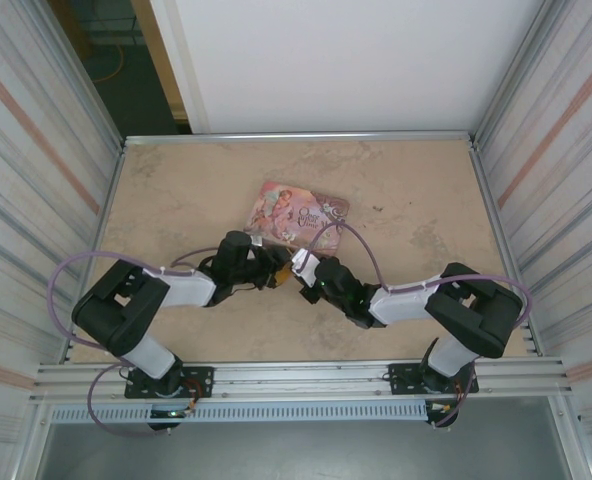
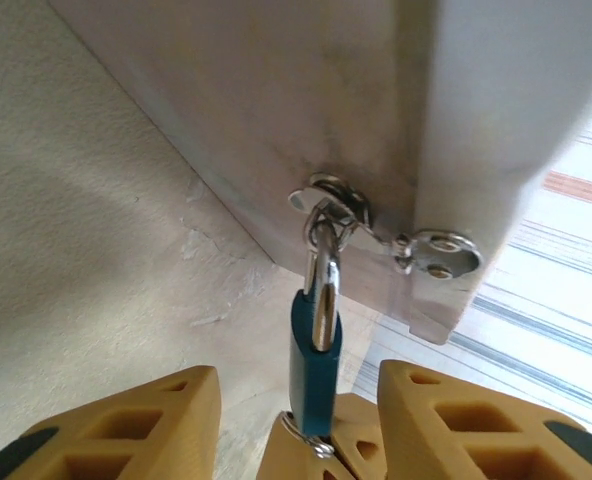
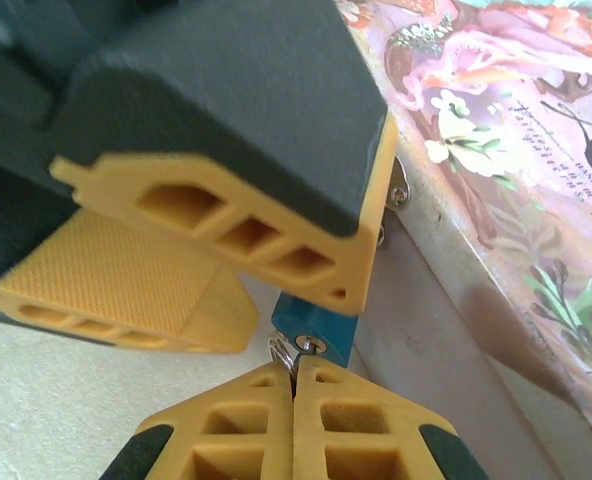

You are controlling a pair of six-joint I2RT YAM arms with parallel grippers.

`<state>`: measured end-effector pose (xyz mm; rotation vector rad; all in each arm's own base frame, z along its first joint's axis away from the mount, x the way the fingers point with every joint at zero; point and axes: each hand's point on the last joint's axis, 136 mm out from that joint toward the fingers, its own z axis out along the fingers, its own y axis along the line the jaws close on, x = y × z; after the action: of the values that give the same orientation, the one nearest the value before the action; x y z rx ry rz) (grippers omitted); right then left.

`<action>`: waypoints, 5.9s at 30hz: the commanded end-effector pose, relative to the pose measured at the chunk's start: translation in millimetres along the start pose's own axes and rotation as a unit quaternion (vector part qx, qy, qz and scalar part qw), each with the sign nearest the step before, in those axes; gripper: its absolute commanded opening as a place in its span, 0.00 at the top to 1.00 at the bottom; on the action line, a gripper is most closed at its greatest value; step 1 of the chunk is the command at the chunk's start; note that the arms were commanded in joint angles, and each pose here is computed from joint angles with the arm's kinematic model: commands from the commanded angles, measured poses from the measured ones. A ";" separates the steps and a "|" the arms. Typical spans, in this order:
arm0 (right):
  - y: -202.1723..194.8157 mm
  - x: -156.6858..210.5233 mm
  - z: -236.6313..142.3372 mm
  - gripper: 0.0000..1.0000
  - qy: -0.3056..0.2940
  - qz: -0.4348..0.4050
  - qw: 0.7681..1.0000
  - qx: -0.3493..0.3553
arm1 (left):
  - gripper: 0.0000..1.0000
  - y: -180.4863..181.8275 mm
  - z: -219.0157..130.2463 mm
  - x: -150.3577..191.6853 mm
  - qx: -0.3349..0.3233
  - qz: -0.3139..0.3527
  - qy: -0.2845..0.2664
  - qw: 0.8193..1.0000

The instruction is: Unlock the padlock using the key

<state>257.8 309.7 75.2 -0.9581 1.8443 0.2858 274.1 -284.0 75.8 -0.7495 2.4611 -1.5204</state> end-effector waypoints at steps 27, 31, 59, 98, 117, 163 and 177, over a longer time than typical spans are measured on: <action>-36.8 38.6 -29.8 1.00 0.062 0.356 0.929 -0.075 | 0.42 -98.5 -131.8 -25.3 -0.048 0.315 -0.207 0.925; -41.8 48.7 -28.9 1.00 0.083 0.387 0.916 -0.068 | 0.42 -103.4 -134.3 -26.0 -0.051 0.327 -0.211 0.920; -57.8 66.4 -10.2 0.99 0.092 0.417 0.903 -0.055 | 0.31 -64.7 -69.5 -114.5 -0.117 0.298 -0.078 0.944; -102.8 1.1 -32.1 0.21 0.006 0.407 0.911 -0.063 | 0.33 3.5 -13.8 -105.1 -0.190 0.273 0.021 0.943; -125.8 -11.4 -17.9 0.14 -0.016 0.386 0.920 -0.066 | 0.33 -5.9 -36.5 -91.8 -0.187 0.282 0.004 0.941; -113.5 17.2 -50.8 0.01 -0.065 0.437 0.893 -0.091 | 0.41 -116.9 -48.8 -38.6 -0.076 0.400 0.020 0.913; -92.4 19.6 -35.4 0.05 -0.056 0.442 0.885 -0.139 | 0.48 -105.8 -21.9 -43.4 -0.078 0.383 0.053 0.919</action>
<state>301.9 208.9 92.7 -0.1678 2.0806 1.0868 333.5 -273.0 158.5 0.2454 2.5463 -1.0333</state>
